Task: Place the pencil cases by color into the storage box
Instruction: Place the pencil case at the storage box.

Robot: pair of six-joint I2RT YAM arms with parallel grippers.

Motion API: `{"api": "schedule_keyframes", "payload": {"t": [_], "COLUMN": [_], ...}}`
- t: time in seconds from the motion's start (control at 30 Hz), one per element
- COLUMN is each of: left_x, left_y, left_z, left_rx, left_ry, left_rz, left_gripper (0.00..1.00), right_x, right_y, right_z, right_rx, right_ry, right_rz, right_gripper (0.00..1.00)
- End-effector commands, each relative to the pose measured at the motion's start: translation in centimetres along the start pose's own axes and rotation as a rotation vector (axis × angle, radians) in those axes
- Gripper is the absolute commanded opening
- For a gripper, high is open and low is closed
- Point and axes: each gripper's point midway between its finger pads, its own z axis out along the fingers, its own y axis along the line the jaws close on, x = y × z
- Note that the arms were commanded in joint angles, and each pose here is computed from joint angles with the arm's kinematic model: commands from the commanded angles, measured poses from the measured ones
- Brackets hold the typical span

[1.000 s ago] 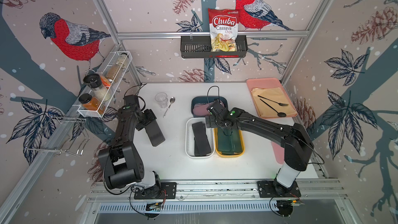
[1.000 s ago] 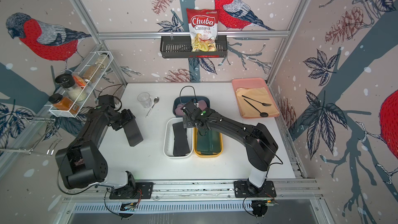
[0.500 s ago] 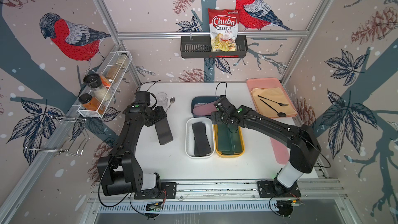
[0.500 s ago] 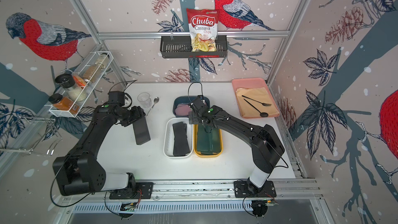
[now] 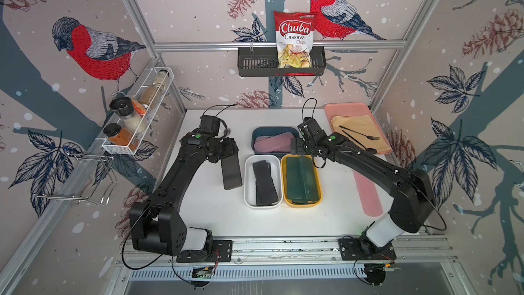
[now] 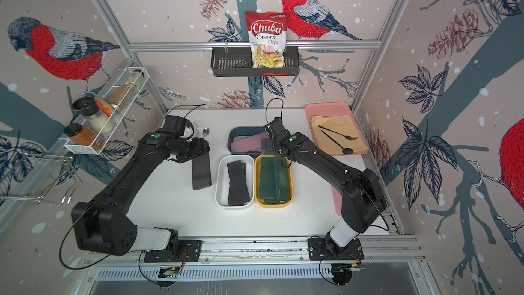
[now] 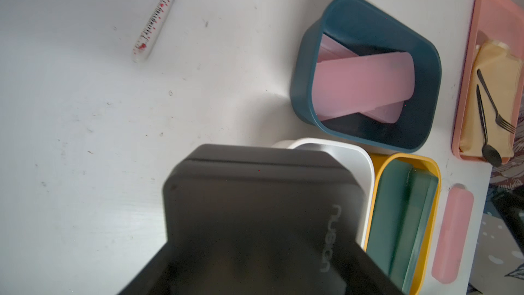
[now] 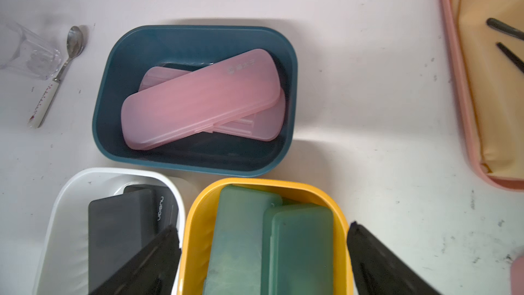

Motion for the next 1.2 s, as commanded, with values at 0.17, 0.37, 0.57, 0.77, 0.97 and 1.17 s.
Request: {"api": "schedule_keyframes", "payload": {"t": [0.17, 0.37, 0.57, 0.77, 0.97, 1.17], "left_x": [2.8, 4.0, 4.8, 5.4, 6.1, 6.3], "left_y": [-3.2, -5.0, -5.7, -5.9, -5.4, -5.7], "left_z": [1.3, 2.5, 3.7, 5.1, 6.6, 7.9], "left_rx": [0.034, 0.047, 0.055, 0.047, 0.01, 0.001], "left_ry": [0.049, 0.061, 0.069, 0.077, 0.095, 0.104], "left_rz": [0.022, 0.03, 0.023, 0.028, 0.04, 0.064], "left_gripper": [0.49, 0.49, 0.49, 0.49, 0.49, 0.49], "right_x": [-0.8, -0.5, 0.2, 0.8, 1.0, 1.2], "right_y": [-1.6, -2.2, -3.1, -4.5, -5.7, -6.5], "right_z": [-0.3, -0.4, -0.7, -1.1, -1.3, -1.2], "right_rx": [-0.005, -0.009, -0.007, -0.003, 0.002, 0.005], "right_ry": [0.006, 0.014, 0.02, 0.02, 0.015, 0.019], "right_rz": [-0.014, -0.021, -0.017, -0.002, 0.016, 0.03], "right_gripper": [0.95, 0.95, 0.95, 0.95, 0.95, 0.95]}}
